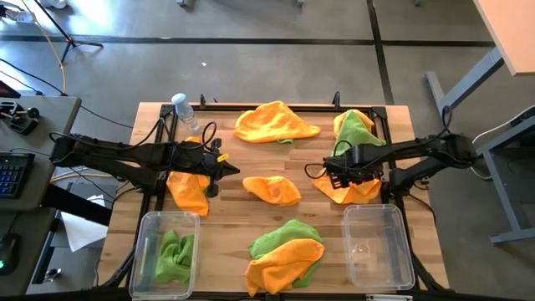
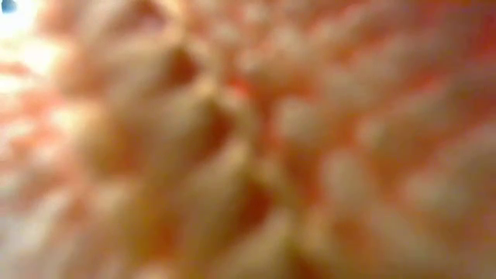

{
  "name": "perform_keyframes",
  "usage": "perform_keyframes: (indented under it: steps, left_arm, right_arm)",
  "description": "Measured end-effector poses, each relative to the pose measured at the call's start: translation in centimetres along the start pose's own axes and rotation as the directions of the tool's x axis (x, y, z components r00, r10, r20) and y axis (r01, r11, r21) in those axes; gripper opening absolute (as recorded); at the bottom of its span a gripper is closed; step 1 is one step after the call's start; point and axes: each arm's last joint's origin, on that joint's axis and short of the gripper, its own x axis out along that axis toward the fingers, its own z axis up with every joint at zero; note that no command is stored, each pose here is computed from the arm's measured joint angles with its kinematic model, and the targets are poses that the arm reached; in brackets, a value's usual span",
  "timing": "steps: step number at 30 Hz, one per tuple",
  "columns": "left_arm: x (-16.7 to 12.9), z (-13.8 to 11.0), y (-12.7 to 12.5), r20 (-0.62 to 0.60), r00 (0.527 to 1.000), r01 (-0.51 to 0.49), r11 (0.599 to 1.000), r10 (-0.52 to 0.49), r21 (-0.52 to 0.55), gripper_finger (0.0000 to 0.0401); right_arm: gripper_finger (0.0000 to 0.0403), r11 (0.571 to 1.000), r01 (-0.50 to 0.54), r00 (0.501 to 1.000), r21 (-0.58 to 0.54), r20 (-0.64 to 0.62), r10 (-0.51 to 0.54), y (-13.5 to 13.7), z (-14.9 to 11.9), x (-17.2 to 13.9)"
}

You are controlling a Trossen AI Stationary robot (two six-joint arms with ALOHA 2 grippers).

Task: Sort microfiber towel by color & place in baskets
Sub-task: Put the yellow towel into the right transparent bin

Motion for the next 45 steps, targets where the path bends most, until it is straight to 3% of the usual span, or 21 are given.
perform_keyframes:
  steps: [5, 8, 12, 14, 27, 32, 39, 45]
  left_arm:
    - [0.0, 0.0, -0.1, 0.0, 1.0, 0.032, 1.0, -0.032, 0.0, 0.0]
    - [0.0, 0.0, -0.1, 0.001, 0.999, 0.047, 0.999, -0.047, -0.005, 0.0]
    - [0.0, 0.0, -0.1, 0.001, 0.999, 0.047, 0.999, -0.047, -0.007, 0.0]
    - [0.0, 0.0, -0.1, 0.002, 0.999, 0.047, 0.999, -0.047, -0.007, 0.0]
    - [0.0, 0.0, -0.1, 0.002, 0.999, 0.046, 0.999, -0.046, -0.008, 0.0]
    - [0.0, 0.0, -0.1, 0.002, 0.999, 0.046, 0.999, -0.046, -0.008, 0.0]
    - [0.0, 0.0, -0.1, 0.003, 0.999, 0.046, 0.999, -0.046, -0.008, 0.0]
    - [0.0, 0.0, -0.1, 0.003, 0.999, 0.046, 0.999, -0.046, -0.008, 0.0]
  right_arm:
    - [0.0213, 1.0, -0.028, 0.999, -0.005, -0.045, 0.028, 0.6, -0.2, 1.2]
    - [0.0152, 0.999, -0.043, 0.997, -0.004, -0.059, 0.043, 0.7, -0.2, 0.8]
    - [0.0039, 0.998, -0.056, 0.997, -0.008, -0.045, 0.056, 0.6, -0.1, -0.6]
    - [0.0012, 0.998, -0.064, 0.998, -0.019, -0.017, 0.064, 0.6, 0.0, -1.6]
    - [0.0005, 0.986, -0.162, 0.966, -0.048, 0.197, 0.169, -1.1, 0.4, -12.2]
    - [0.0004, 0.972, -0.219, 0.925, -0.087, 0.297, 0.235, -1.7, 0.6, -16.0]
    - [0.0002, 0.933, -0.312, 0.828, -0.18, 0.429, 0.36, -2.4, 0.8, -20.5]
    - [0.0001, 0.906, -0.369, 0.798, -0.207, 0.429, 0.423, -3.4, 0.6, -22.7]
